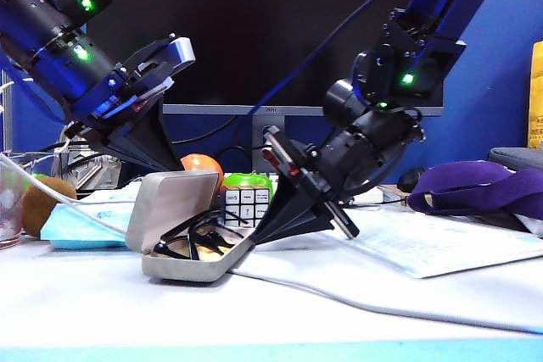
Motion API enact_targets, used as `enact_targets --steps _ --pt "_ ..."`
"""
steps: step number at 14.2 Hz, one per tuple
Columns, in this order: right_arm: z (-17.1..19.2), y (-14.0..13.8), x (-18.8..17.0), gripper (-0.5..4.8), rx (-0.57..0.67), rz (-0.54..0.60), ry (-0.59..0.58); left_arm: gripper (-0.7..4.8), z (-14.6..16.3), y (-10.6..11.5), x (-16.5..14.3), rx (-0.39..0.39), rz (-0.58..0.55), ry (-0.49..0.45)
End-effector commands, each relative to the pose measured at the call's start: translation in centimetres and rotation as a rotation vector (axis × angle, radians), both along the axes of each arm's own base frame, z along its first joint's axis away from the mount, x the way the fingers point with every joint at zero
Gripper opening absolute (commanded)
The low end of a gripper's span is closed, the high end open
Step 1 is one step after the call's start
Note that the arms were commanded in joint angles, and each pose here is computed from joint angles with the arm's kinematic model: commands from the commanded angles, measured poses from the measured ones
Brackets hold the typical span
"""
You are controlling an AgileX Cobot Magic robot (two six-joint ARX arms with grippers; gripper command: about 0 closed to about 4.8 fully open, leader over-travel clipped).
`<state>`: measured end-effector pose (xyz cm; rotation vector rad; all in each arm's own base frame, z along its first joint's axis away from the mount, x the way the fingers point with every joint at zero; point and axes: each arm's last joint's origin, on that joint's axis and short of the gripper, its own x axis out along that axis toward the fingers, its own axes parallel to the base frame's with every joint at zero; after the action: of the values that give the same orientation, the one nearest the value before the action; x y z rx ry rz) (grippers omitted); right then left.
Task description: Pick up the glasses, fold the temples of the glasses, place the glasses into the glasses case, and finally close the glasses case.
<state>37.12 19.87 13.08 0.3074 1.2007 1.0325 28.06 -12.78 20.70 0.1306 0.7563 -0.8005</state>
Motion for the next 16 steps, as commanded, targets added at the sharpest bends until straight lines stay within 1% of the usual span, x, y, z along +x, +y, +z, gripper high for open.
enact_targets --steps 1,4,7,11,15,16 --pt "-0.61 0.71 -0.47 -0.05 -0.018 0.003 0.027 -0.06 0.15 -0.14 0.06 -0.018 -0.009 -0.006" --pt "-0.81 0.7 -0.54 -0.05 -0.026 0.002 0.037 -0.06 0.12 -0.13 0.03 -0.016 -0.01 -0.002" --pt "-0.83 0.72 -0.54 -0.05 -0.026 0.003 0.037 -0.05 -0.03 -0.23 0.03 -0.032 -0.029 0.012" --pt "-0.83 0.74 -0.57 -0.05 -0.026 0.003 0.039 -0.05 -0.12 -0.37 -0.06 -0.072 -0.075 0.036" --pt "-0.82 0.92 -0.66 -0.05 -0.023 0.01 0.039 -0.06 -0.3 -0.43 -0.04 -0.07 -0.076 0.043" --pt "-0.8 0.96 -0.69 -0.05 -0.021 0.012 0.039 -0.05 -0.8 -0.84 -0.04 -0.064 -0.088 0.059"
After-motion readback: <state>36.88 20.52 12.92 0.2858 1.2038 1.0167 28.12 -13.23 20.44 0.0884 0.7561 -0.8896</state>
